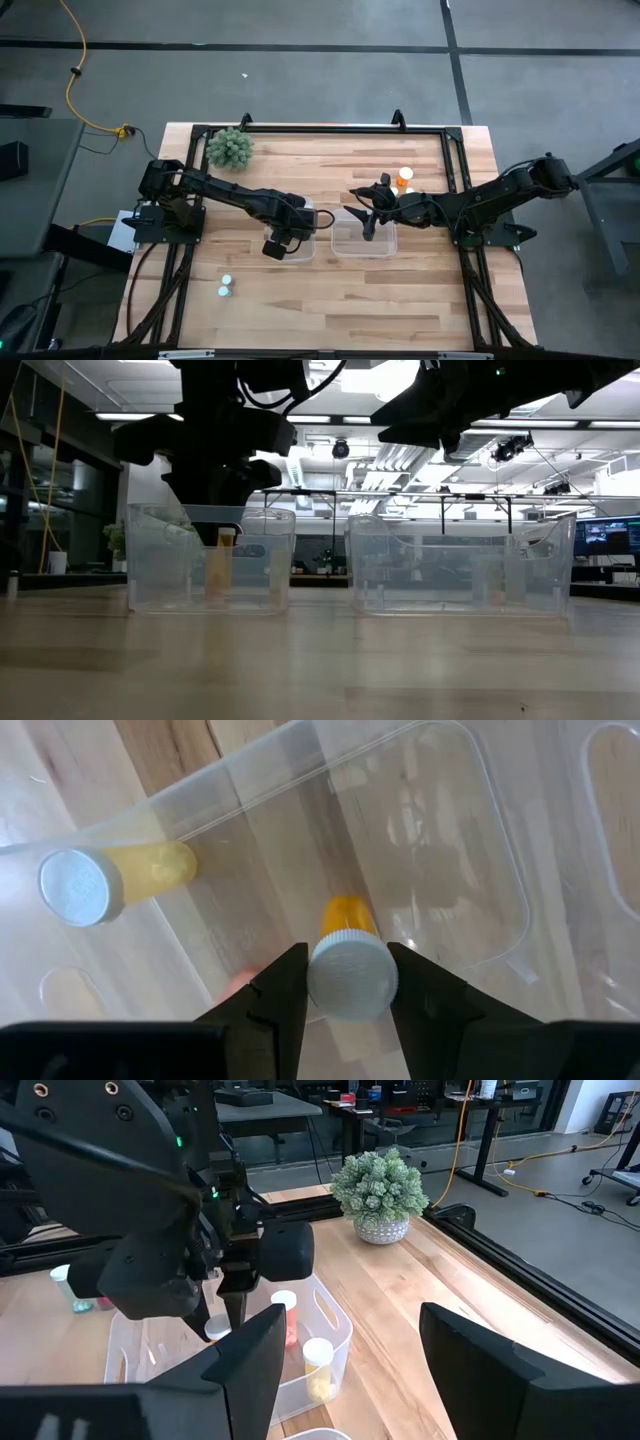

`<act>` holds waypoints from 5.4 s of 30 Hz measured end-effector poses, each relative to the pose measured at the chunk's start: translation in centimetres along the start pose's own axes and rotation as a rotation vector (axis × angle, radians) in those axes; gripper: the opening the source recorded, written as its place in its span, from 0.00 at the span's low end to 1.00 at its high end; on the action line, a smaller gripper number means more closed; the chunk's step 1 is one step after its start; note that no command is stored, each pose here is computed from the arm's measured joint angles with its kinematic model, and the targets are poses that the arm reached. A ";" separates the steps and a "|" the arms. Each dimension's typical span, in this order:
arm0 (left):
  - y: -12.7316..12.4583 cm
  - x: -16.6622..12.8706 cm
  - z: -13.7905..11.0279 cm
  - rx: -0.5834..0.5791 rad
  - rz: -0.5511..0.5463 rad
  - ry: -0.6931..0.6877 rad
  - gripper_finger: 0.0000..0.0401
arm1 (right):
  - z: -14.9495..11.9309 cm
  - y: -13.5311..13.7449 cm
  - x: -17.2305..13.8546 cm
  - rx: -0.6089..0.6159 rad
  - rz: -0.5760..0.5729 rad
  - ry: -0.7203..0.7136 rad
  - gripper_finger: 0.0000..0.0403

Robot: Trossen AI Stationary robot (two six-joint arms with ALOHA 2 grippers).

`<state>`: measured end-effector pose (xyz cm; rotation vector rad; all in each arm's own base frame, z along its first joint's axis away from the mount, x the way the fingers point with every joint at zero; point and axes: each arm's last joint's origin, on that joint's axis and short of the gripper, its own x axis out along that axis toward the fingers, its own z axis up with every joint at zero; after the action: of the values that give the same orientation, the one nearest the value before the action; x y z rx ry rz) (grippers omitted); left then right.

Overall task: Pick and place medicine bottles into bin by pill shape (circle, oval)
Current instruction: Put the orange tablet bottle into the left transparent bin, then put the yellow tablet bottle into the left transparent bin

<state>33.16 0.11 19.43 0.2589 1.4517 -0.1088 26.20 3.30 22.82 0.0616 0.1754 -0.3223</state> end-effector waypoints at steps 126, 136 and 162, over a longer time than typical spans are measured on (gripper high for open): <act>-5.8 -4.6 -15.4 -0.383 0.267 -1.514 0.49 | -1.9 -4.3 -3.1 0.276 -0.879 0.304 0.56; -5.8 -4.6 -15.4 -0.391 0.273 -1.512 0.49 | -4.7 -6.7 -4.5 0.395 -1.006 0.516 0.56; -5.8 -4.6 -15.4 -0.446 0.225 -1.523 0.49 | -6.7 -7.5 -4.6 0.464 -0.991 0.637 0.56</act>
<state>16.38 -2.14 21.81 -0.0658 -0.0928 0.1843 18.39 -1.79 16.80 0.5489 0.7666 -1.3306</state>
